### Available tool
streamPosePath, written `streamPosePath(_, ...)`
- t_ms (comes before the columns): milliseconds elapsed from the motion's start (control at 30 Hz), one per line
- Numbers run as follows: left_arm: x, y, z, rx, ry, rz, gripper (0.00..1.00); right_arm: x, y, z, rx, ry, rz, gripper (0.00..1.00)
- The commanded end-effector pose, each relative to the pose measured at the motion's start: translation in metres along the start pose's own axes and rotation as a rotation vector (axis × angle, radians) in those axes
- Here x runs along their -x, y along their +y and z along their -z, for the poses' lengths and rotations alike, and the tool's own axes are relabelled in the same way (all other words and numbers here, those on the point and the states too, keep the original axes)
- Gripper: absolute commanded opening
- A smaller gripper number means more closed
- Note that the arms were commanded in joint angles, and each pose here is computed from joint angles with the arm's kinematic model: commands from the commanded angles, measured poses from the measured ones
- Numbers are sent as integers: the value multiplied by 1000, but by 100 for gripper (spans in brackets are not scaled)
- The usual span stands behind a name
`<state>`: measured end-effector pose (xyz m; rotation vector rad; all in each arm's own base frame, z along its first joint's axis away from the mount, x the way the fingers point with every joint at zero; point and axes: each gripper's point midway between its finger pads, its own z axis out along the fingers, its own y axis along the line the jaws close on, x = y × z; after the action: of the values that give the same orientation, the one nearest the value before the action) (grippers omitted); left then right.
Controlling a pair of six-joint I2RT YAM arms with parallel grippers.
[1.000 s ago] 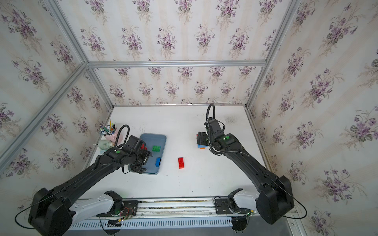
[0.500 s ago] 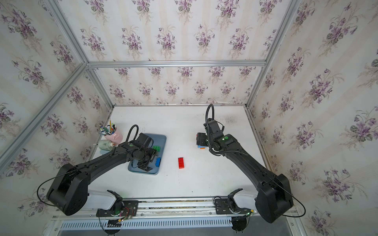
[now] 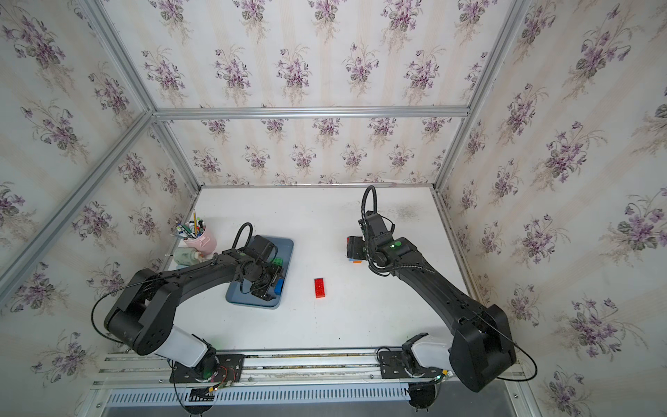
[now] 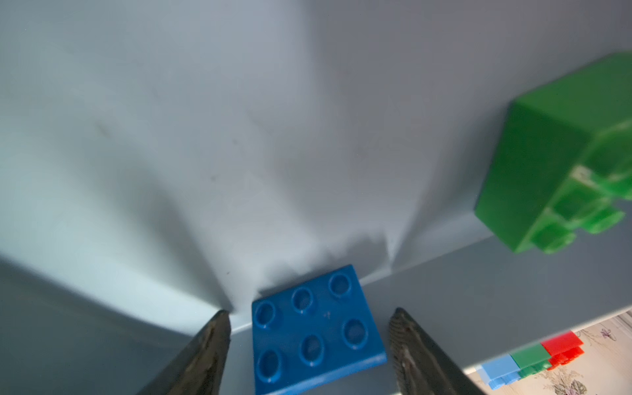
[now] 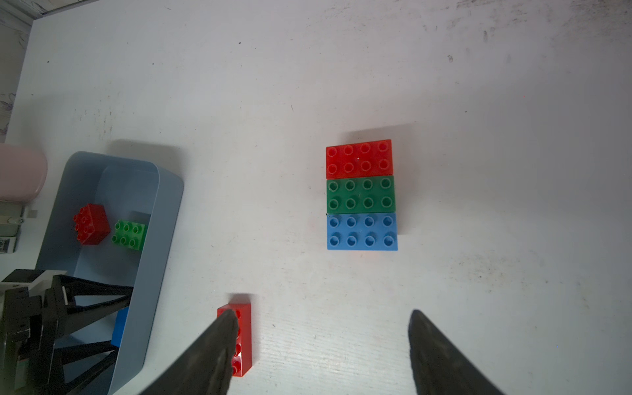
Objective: Assemble a rectangle with lego
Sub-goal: Pick up the lego brick from the center of the board, then place the lego brick at the center of the board.
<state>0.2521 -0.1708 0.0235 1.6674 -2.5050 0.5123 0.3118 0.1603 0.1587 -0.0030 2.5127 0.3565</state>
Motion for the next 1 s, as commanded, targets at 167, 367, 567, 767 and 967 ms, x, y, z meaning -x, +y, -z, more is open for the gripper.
streamPosePath(167, -1, -2, -4, 0, 12, -17, 56, -1, -4, -1, -15, -6, 7, 79)
streamPosePath(367, 9, -5, 12, 5, -72, -85, 39, -1, -6, -1, -25, -10, 1, 79)
streamPosePath(567, 26, -27, 65, -33, -283, -312, 35, 17, -27, 16, -137, -119, -60, 81)
streamPosePath(767, -34, -92, 117, -115, -535, -811, 35, 17, -105, 28, -285, -180, -334, 84)
streamPosePath(967, -126, -140, 83, -162, -649, -1187, 35, -14, -167, 30, -167, -178, -694, 82)
